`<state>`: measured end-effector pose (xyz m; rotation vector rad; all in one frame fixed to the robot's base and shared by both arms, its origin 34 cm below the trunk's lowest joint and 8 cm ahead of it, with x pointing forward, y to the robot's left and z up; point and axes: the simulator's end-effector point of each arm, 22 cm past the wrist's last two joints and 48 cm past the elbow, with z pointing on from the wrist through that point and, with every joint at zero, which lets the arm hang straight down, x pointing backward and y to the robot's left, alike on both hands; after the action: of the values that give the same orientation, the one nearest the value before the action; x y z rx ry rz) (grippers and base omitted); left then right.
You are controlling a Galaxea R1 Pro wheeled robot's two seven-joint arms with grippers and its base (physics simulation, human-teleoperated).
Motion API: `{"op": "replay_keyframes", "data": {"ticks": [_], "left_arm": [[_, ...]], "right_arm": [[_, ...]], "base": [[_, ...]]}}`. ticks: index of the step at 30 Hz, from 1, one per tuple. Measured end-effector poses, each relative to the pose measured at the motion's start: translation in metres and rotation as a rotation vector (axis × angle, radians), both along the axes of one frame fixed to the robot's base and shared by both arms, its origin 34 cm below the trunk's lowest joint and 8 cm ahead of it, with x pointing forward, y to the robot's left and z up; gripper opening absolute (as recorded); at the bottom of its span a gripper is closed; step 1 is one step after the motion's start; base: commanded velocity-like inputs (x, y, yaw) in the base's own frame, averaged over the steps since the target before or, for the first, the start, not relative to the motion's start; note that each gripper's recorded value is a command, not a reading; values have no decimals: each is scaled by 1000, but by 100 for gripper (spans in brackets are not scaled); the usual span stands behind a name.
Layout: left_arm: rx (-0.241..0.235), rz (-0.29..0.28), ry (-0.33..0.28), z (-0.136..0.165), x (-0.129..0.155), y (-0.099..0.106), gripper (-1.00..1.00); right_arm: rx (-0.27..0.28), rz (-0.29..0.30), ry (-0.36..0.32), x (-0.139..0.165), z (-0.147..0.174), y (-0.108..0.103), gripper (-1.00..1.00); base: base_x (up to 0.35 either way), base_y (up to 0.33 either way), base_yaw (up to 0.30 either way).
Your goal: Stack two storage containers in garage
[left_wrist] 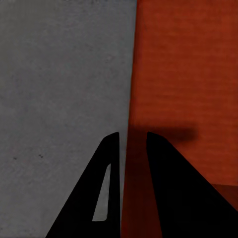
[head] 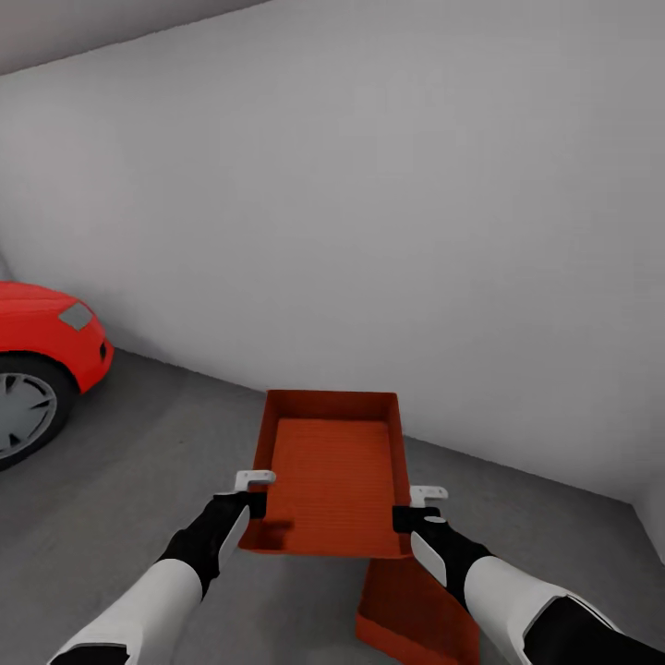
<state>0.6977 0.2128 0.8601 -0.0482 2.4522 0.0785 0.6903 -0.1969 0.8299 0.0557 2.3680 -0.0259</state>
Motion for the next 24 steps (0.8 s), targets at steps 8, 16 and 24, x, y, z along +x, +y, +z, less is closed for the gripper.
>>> {"op": "replay_keyframes", "data": {"ticks": [8,16,24], "left_arm": [[0,0,-1,0,0,0,-100],[0,0,-2,1,1,0,-100],[0,1,-3,1,1,0,-100]], "right_arm": [[0,0,-1,0,0,0,-100],[0,1,-2,1,1,0,-100],[0,1,-2,1,1,0,-100]], "base": [[0,0,-286],[0,0,-286],[0,0,-286]]}}
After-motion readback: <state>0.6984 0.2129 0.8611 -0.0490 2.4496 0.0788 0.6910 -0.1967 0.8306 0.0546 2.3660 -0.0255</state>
